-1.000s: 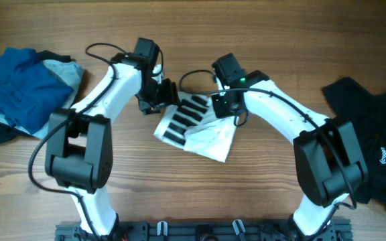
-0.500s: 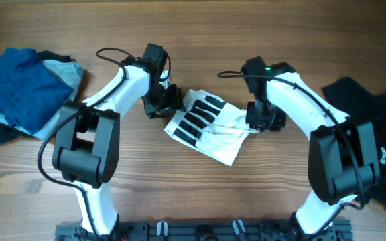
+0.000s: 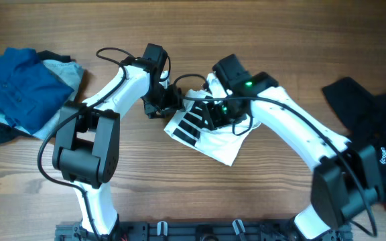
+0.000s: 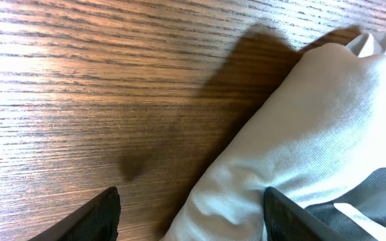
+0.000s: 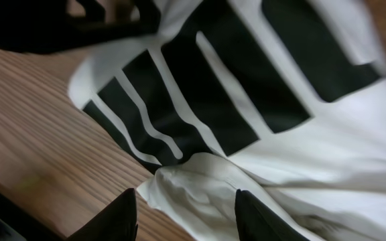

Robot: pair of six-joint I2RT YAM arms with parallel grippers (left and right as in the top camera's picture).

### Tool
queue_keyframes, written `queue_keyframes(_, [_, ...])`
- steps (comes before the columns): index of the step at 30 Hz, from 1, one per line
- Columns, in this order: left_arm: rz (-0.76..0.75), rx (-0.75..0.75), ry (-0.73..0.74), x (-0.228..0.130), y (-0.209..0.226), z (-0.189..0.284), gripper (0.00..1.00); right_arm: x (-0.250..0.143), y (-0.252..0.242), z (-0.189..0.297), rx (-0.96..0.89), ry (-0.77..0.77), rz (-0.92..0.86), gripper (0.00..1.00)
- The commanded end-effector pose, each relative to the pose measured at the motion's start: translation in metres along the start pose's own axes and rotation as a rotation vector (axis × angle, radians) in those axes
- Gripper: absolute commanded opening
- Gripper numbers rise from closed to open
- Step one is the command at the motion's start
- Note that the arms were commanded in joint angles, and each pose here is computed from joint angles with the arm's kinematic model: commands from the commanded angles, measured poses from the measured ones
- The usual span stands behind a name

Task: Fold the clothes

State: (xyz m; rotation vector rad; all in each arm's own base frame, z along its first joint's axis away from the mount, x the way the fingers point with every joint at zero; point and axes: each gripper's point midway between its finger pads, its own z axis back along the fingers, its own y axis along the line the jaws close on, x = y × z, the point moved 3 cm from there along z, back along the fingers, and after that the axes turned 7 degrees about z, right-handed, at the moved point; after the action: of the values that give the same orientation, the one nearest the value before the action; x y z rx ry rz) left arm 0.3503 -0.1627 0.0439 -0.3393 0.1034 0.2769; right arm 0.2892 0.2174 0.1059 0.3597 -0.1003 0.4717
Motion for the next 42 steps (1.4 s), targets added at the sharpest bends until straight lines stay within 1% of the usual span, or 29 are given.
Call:
queue_keyframes(1, [-0.005, 0.014, 0.016, -0.002, 0.003, -0.006, 0.68, -0.016, -0.003, -0.036, 0.009, 0.132, -0.055, 0.39])
queue_keyframes(2, [-0.005, 0.014, 0.016, -0.003, 0.003, -0.006, 0.68, -0.024, -0.006, -0.039, -0.005, 0.174, -0.076, 0.37])
queue_keyframes(4, [-0.005, 0.014, 0.016, -0.002, 0.003, -0.006, 0.68, -0.038, -0.018, -0.035, -0.1, 0.229, -0.138, 0.37])
queue_keyframes(6, [-0.005, 0.014, 0.016, -0.002, 0.003, -0.006, 0.68, -0.059, -0.027, -0.028, -0.176, 0.325, -0.154, 0.37])
queue_keyframes(7, [-0.005, 0.014, 0.016, -0.002, 0.003, -0.006, 0.68, -0.07, -0.033, -0.022, -0.231, 0.373, -0.175, 0.36])
queue_keyframes(8, [-0.005, 0.014, 0.016, -0.002, 0.003, -0.006, 0.68, -0.081, -0.045, -0.014, -0.339, 0.415, -0.231, 0.37])
queue_keyframes(9, [-0.005, 0.014, 0.016, -0.002, 0.003, -0.006, 0.68, -0.089, -0.057, -0.005, -0.448, 0.433, -0.295, 0.36])
queue_keyframes(10, [-0.005, 0.015, 0.016, -0.002, 0.003, -0.006, 0.68, -0.091, -0.063, 0.001, -0.508, 0.422, -0.355, 0.37])
queue_keyframes(13, [-0.005, 0.015, 0.016, -0.002, 0.003, -0.006, 0.68, -0.09, -0.07, 0.015, -0.57, 0.365, -0.445, 0.38])
queue_keyframes(15, [-0.005, 0.015, 0.016, -0.002, 0.003, -0.006, 0.68, -0.081, -0.066, 0.018, -0.522, 0.313, -0.4, 0.37])
queue_keyframes(16, [-0.005, 0.014, 0.015, -0.002, 0.003, -0.006, 0.68, -0.07, -0.057, 0.017, -0.441, 0.269, -0.322, 0.38])
queue_keyframes(17, [-0.005, 0.014, 0.015, -0.002, 0.003, -0.006, 0.68, -0.054, -0.041, 0.016, -0.316, 0.198, -0.237, 0.38])
queue_keyframes(19, [-0.005, 0.014, 0.015, -0.002, 0.003, -0.006, 0.68, -0.03, -0.034, 0.021, -0.267, 0.07, -0.22, 0.38])
queue_keyframes(20, [-0.005, 0.014, 0.016, -0.002, 0.003, -0.006, 0.68, -0.018, -0.033, 0.019, -0.256, 0.015, -0.209, 0.45])
queue_keyframes(21, [-0.005, 0.014, 0.015, -0.002, 0.003, -0.006, 0.68, -0.004, -0.028, 0.014, -0.211, -0.035, -0.181, 0.47])
queue_keyframes(23, [-0.005, 0.015, 0.016, -0.002, 0.003, -0.006, 0.68, 0.001, -0.024, 0.001, -0.155, -0.032, -0.144, 0.46])
queue_keyframes(25, [-0.005, 0.014, 0.015, -0.002, 0.003, -0.006, 0.68, -0.013, -0.026, -0.021, -0.139, 0.055, -0.156, 0.46])
queue_keyframes(26, [-0.005, 0.014, 0.015, -0.002, 0.003, -0.006, 0.68, -0.027, -0.027, -0.033, -0.146, 0.131, -0.165, 0.42])
queue_keyframes(28, [-0.005, 0.014, 0.015, -0.002, 0.003, -0.006, 0.68, -0.057, -0.032, -0.033, -0.201, 0.271, -0.198, 0.28])
queue_keyframes(31, [-0.005, 0.014, 0.015, -0.002, 0.003, -0.006, 0.68, -0.083, -0.047, -0.012, -0.349, 0.363, -0.267, 0.27])
queue_keyframes(33, [-0.005, 0.014, 0.015, -0.002, 0.003, -0.006, 0.68, -0.092, -0.06, 0.0, -0.468, 0.383, -0.299, 0.31])
queue_keyframes(35, [-0.005, 0.014, 0.015, -0.002, 0.003, -0.006, 0.68, -0.091, -0.066, 0.003, -0.52, 0.365, -0.332, 0.32])
queue_keyframes(36, [-0.014, 0.012, 0.012, -0.002, 0.003, -0.006, 0.68, -0.084, -0.065, 0.0, -0.505, 0.326, -0.336, 0.32])
queue_keyframes(37, [-0.054, 0.003, 0.0, 0.002, 0.001, -0.002, 0.7, -0.077, -0.063, 0.002, -0.494, 0.276, -0.347, 0.33])
queue_keyframes(39, [-0.059, -0.011, -0.024, 0.007, -0.002, 0.008, 0.74, -0.068, -0.061, 0.012, -0.486, 0.203, -0.37, 0.34])
queue_keyframes(40, [-0.058, -0.025, -0.046, 0.012, -0.004, 0.016, 0.76, -0.062, -0.061, 0.023, -0.473, 0.142, -0.382, 0.36])
queue_keyframes(41, [-0.059, -0.05, -0.082, 0.018, -0.007, 0.029, 0.8, -0.057, -0.063, 0.033, -0.462, 0.09, -0.394, 0.43])
queue_keyframes(42, [-0.068, -0.086, -0.097, 0.021, -0.013, 0.037, 0.82, -0.054, -0.066, 0.043, -0.455, 0.052, -0.41, 0.47])
